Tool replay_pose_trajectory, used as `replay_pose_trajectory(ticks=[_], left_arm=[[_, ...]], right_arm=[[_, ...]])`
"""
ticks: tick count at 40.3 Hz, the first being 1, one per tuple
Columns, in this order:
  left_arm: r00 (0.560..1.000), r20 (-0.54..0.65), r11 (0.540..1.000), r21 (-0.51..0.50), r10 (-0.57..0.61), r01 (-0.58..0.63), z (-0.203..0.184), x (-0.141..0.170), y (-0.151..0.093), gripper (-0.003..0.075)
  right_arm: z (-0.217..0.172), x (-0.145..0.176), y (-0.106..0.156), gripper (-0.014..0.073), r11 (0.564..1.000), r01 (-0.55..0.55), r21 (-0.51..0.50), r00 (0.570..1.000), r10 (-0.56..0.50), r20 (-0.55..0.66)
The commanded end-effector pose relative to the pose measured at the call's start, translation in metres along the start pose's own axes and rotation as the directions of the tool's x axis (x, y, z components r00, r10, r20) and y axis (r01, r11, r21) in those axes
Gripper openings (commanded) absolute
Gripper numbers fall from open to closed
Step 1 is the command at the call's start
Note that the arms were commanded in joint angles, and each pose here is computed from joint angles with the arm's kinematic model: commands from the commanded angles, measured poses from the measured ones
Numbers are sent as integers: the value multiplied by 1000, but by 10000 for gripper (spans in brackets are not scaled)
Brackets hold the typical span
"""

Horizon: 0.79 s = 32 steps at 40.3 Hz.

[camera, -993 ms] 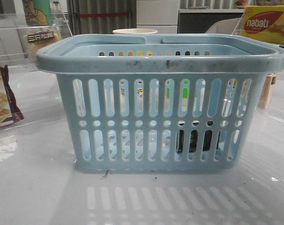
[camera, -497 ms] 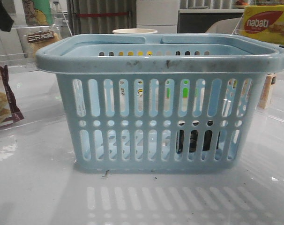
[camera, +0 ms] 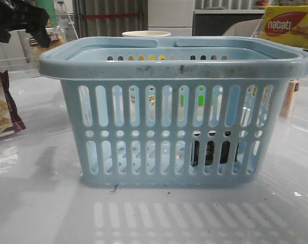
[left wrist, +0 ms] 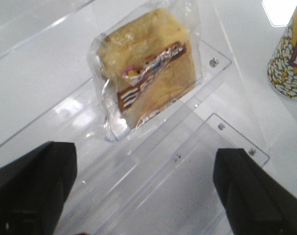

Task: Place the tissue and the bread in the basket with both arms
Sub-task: 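Grasp the wrapped bread slice with the left gripper and lift it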

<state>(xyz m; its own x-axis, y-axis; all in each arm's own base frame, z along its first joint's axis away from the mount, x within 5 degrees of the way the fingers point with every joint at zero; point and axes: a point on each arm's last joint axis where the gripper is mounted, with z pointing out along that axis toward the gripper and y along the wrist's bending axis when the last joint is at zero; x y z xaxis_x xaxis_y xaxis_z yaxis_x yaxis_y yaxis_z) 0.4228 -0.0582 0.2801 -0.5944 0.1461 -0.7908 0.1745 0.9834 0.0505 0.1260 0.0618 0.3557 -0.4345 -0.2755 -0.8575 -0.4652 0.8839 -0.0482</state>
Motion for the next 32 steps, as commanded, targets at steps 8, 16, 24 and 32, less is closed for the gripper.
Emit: replay_pose_trajectory(ticks=[8,16,24,32], left_arm=[[972,235,1000,-14,-10,14,10,-36,3,614],[945,326,1000,-28,15,-7,15,-41,4,582],[938,346,999,-36,34,-22,15,-43,4,382],[938,346,999,-36,34,-22,15,-43,4,232]], right_arm=[[-7,-13,-1,571,1000,18,14,995,-19,101],[-7,-13,-1,571,1000,18,14,995,-19,101],[-7,-13,-1,571,1000,18,14,995,-19,101],[-7,-13,-1,571,1000,18,14,995,-19,101]])
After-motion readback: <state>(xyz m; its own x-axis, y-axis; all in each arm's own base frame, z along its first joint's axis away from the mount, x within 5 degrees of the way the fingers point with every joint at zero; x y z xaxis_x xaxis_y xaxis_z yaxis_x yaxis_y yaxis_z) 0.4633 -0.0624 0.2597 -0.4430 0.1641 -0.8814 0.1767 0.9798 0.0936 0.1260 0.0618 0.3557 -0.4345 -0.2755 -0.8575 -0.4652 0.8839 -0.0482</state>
